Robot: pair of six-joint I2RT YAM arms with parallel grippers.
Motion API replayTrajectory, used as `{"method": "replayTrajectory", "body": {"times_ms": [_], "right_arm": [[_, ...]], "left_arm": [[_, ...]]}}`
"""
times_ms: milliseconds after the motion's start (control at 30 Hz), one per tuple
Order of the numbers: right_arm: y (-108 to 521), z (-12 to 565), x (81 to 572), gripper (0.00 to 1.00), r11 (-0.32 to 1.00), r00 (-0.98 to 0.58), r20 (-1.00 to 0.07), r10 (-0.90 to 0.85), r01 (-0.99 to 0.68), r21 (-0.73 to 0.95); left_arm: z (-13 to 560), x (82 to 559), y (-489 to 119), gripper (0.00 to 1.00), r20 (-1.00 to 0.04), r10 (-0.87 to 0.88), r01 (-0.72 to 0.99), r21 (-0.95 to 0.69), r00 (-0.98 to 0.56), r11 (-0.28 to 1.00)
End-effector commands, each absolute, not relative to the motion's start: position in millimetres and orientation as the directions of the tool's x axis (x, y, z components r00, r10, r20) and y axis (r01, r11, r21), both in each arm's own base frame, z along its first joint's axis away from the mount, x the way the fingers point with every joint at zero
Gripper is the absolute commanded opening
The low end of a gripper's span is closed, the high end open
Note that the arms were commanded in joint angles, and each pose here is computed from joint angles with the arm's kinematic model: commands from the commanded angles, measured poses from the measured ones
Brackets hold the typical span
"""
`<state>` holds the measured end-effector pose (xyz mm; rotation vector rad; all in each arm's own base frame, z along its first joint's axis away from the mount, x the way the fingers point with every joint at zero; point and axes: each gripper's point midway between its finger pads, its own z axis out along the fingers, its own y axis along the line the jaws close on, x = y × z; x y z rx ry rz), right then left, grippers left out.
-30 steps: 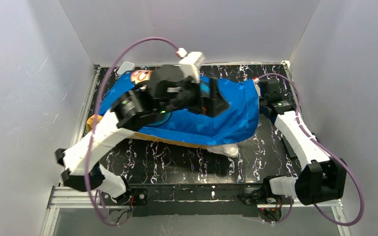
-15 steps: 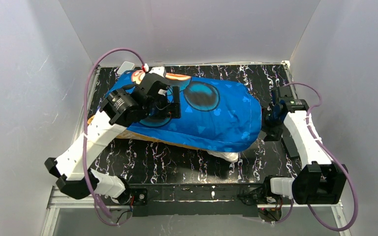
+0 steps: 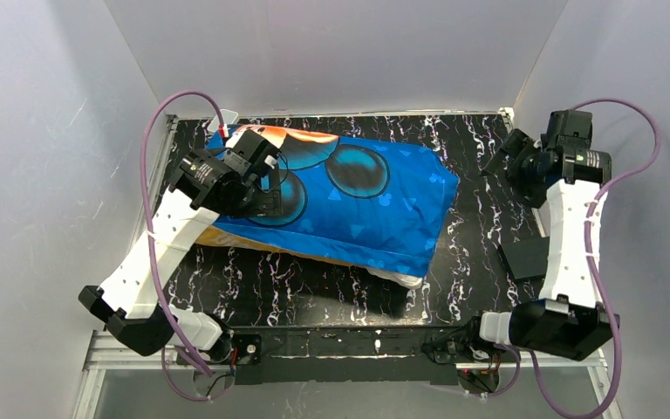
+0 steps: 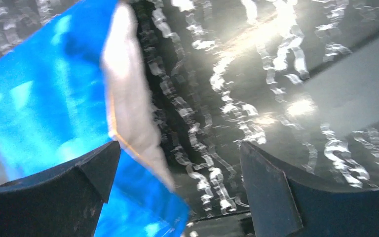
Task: Put the pillow into the pillowcase
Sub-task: Stuff the pillow into the pillowcase.
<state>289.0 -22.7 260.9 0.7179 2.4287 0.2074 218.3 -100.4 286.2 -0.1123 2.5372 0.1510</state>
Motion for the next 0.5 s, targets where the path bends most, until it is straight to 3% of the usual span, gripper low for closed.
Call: {"method": "replayTrajectory", "body": {"times_ms": [0, 33, 100, 300, 467], "right_arm": [[54, 291, 296, 0.98, 0.675, -0.679, -0.367, 0.636, 0.258, 0.691], [74, 282, 294, 0.98, 0.578, -0.697, -0.266, 0.666, 0.257, 0.775], [104, 278, 291, 0.98, 0.529, -0.724, -0.236, 0.648, 0.205, 0.824], [179, 248, 285, 0.98, 0.53, -0.832, -0.194, 0.519, 0.135, 0.837], [203, 191, 282, 0.98, 0.587, -0.873, -0.127, 0.472, 0.203, 0.784]], "left_arm": [[289, 218, -85, 0.98, -0.582, -0.028, -0.106, 0.1, -0.813, 0.989], [287, 220, -85, 0.98, -0.577, -0.031, -0.105, 0.096, -0.816, 0.99], [282, 222, -86, 0.98, -0.56, -0.03, -0.095, 0.088, -0.828, 0.992], [269, 225, -87, 0.98, -0.519, -0.025, -0.082, 0.086, -0.855, 0.993], [252, 225, -80, 0.98, -0.468, -0.044, -0.091, 0.079, -0.883, 0.993]]}}
